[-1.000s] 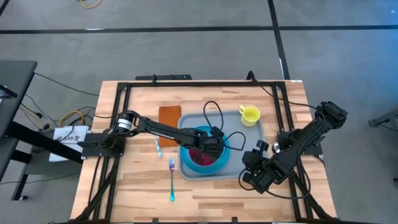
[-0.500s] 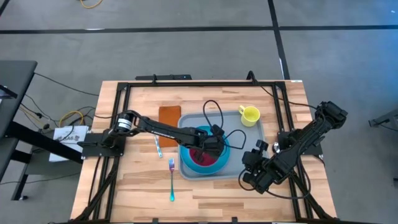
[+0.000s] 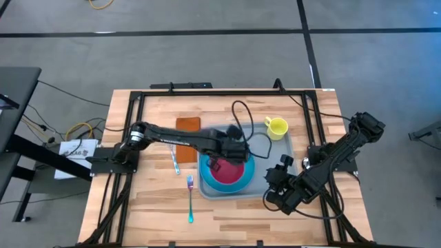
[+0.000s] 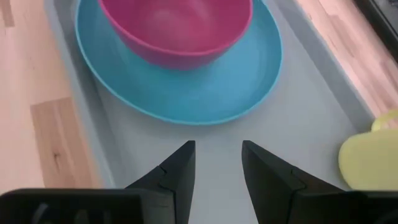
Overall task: Set up tray
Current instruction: Put the brown napkin on the serving tray to the right of the blue plate
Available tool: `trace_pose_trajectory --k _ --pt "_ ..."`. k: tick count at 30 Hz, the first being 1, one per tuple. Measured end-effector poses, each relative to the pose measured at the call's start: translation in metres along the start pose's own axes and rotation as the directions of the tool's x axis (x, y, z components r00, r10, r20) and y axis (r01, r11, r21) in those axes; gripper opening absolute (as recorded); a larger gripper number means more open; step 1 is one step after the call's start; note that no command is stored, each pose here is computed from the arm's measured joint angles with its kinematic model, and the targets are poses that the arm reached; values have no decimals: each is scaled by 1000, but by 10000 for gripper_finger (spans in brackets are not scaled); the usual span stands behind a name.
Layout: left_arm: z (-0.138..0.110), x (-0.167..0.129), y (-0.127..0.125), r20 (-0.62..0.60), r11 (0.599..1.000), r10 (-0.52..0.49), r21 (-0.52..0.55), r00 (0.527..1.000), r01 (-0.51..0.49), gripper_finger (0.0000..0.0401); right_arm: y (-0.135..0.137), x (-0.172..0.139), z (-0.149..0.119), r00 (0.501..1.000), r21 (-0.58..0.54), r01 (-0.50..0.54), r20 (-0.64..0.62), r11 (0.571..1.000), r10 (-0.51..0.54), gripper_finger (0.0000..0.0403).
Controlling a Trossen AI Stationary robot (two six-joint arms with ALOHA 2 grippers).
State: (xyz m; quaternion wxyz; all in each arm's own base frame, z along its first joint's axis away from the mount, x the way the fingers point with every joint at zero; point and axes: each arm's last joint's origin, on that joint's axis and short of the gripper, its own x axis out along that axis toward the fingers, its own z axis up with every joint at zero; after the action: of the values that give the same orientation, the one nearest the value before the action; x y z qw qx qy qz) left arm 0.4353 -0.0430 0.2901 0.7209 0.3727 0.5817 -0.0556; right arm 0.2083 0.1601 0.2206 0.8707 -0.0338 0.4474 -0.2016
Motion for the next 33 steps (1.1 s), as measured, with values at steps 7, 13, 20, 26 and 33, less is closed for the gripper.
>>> trace_pose_trajectory --k 7,13,20,26,33 --pt "-41 -69 23 -123 961 80 -255 989 -109 0 -7 12 14 1000 -23 12 8 1000 -12 123" --pt "-91 -99 26 -155 904 101 -398 983 -155 18 -18 22 22 999 13 36 -29 999 -35 123" --pt "-146 -101 2 -229 837 38 -525 973 -156 64 -27 30 29 997 24 65 -45 998 -64 123" --pt "-177 -61 -42 -269 792 -13 -591 963 -154 98 -30 33 30 996 16 75 -52 997 -74 123" --pt "-183 15 -94 28 795 -125 -595 992 117 115 -29 33 30 996 -13 73 -51 997 -73 123"
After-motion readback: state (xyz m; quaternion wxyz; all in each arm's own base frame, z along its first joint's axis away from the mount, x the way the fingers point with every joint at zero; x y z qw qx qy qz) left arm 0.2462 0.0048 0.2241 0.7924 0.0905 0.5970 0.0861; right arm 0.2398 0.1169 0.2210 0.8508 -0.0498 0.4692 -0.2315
